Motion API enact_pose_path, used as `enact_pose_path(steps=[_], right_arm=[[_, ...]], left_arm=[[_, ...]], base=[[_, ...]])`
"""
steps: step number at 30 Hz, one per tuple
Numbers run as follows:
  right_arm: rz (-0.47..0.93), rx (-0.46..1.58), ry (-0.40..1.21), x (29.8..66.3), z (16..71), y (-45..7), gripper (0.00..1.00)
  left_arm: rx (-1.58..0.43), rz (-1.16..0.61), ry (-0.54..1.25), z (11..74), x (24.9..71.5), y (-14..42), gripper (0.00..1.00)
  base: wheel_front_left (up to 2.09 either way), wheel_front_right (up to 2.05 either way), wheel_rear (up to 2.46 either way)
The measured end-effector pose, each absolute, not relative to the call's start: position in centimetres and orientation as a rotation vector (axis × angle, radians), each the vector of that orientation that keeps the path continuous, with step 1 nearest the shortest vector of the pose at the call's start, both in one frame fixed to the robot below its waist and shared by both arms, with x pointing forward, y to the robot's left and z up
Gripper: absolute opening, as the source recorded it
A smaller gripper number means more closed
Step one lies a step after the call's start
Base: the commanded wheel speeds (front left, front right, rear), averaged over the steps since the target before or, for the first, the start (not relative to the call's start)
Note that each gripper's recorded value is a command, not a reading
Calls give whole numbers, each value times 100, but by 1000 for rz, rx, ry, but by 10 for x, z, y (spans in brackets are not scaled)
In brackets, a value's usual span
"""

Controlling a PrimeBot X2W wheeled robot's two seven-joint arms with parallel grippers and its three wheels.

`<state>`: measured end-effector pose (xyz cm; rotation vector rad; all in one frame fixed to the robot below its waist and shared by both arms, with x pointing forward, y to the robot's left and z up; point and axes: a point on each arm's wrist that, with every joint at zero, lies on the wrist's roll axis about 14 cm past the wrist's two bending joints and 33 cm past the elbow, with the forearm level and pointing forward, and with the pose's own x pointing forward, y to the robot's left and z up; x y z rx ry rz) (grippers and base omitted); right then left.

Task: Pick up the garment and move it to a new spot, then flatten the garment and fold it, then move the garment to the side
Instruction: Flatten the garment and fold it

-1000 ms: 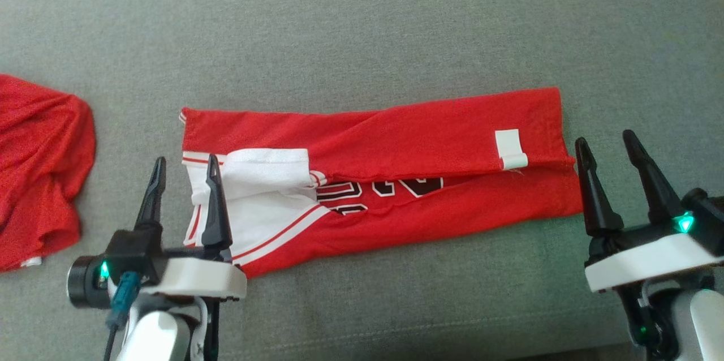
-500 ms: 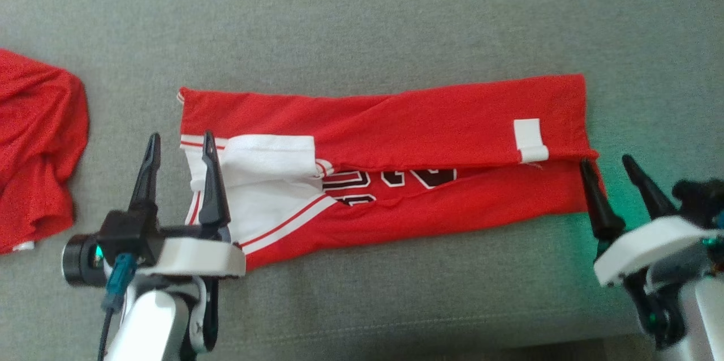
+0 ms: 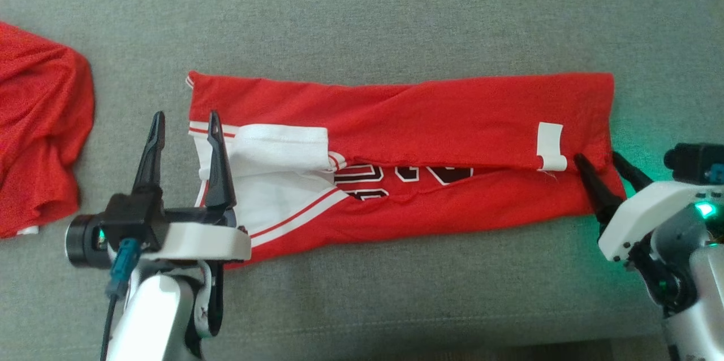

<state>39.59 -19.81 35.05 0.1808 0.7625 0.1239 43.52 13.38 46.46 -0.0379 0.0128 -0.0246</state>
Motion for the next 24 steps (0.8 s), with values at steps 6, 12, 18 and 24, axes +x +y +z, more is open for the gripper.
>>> enact_pose_path(steps=[6,12,18,24], right_arm=[[137,216,767,395,357,-194,0],[73,206,703,391,373,-220,0],[-65,117,632,383,399,-285,0],[-64,80,569,383,421,-291,0]], left_arm=[[-48,-47,9,466,435,128,100],[-56,-64,-6,473,433,122,100],[-60,-84,-29,483,430,115,100],[-62,-100,-52,493,426,110,100]], base=[[0,0,0],[0,0,0],[0,0,0],[0,0,0]])
